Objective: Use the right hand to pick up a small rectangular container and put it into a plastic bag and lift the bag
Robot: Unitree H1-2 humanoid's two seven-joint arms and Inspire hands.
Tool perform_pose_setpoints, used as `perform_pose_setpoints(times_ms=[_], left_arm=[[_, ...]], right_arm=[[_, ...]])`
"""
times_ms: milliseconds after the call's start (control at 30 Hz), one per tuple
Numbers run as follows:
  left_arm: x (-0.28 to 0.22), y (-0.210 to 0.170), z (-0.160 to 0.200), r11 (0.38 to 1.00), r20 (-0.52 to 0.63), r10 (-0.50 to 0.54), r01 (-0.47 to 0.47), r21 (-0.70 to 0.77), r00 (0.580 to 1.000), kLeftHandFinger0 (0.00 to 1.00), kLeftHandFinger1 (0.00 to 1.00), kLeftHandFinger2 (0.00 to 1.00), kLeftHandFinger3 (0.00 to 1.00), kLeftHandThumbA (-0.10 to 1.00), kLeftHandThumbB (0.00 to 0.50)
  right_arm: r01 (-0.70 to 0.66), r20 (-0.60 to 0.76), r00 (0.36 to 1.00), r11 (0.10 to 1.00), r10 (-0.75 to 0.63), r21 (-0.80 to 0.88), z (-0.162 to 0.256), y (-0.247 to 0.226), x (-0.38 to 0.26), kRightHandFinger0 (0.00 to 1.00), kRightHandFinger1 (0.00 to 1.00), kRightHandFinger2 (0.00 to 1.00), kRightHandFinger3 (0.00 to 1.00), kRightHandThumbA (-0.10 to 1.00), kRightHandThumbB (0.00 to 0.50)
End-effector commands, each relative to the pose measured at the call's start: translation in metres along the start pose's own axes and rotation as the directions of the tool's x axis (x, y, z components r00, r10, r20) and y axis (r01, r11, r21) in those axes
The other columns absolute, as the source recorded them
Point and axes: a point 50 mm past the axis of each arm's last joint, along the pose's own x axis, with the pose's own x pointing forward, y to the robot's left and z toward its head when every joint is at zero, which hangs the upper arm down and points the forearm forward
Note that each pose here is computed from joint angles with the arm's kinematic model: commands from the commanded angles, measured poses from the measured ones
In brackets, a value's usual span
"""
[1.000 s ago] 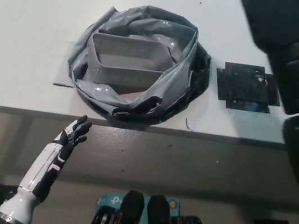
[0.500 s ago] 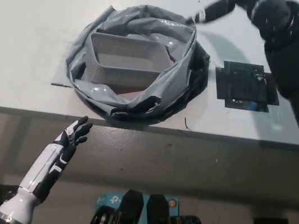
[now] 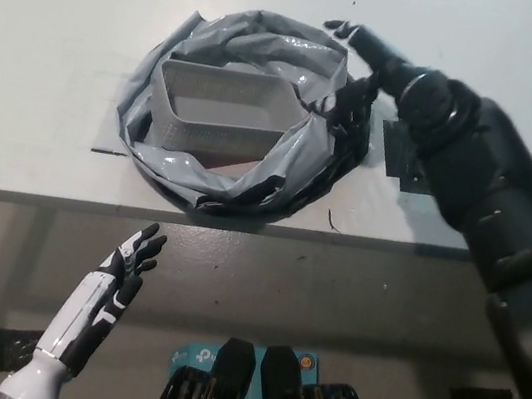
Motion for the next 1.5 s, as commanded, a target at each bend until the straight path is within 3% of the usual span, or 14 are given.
perform_pose_setpoints(times_ms=[0,333,467,567,733,867,1467], left_arm=[[0.0,0.002,0.009,0.999,0.059,-0.018,0.016,0.036,0.998,1.0,1.0,1.0,1.0,0.97,0.223],[0.002,0.002,0.009,0.999,0.067,-0.017,0.014,0.038,0.998,1.0,1.0,1.0,1.0,0.96,0.221],[0.004,0.003,0.009,0.999,0.069,-0.02,0.018,0.036,0.997,1.0,1.0,1.0,1.0,0.96,0.222],[0.005,0.003,0.01,0.999,0.068,-0.018,0.016,0.033,0.998,1.0,1.0,1.0,1.0,0.95,0.231],[0.004,0.003,0.009,1.0,0.074,-0.012,0.01,0.029,0.997,1.0,1.0,1.0,1.0,0.93,0.232],[0.003,0.002,0.009,0.999,0.074,-0.012,0.009,0.03,0.997,1.0,1.0,1.0,1.0,0.93,0.227],[0.006,0.002,0.011,0.999,0.089,-0.021,0.017,0.037,0.996,1.0,1.0,1.0,1.0,0.93,0.243]], right_arm=[[0.09,0.038,0.995,0.995,-0.091,0.03,0.029,-0.022,0.003,1.0,1.0,1.0,1.0,0.93,0.5],[0.171,0.035,0.984,0.985,-0.172,0.021,0.048,-0.023,0.006,1.0,1.0,1.0,1.0,0.99,0.494],[0.22,0.011,0.975,0.975,-0.22,0.014,0.055,-0.027,0.006,1.0,1.0,1.0,1.0,1.0,0.445],[0.283,0.005,0.959,0.959,-0.283,0.025,0.061,-0.034,0.006,1.0,1.0,1.0,1.0,1.0,0.454],[0.405,0.038,0.912,0.912,-0.408,0.07,0.07,-0.044,0.003,1.0,1.0,1.0,1.0,0.96,0.408],[0.441,0.046,0.895,0.895,-0.444,0.07,0.073,-0.047,0.002,1.0,1.0,1.0,1.0,0.97,0.413],[0.358,-0.104,0.932,0.927,-0.348,0.113,0.037,-0.022,0.006,1.0,1.0,1.0,1.0,0.96,0.474]])
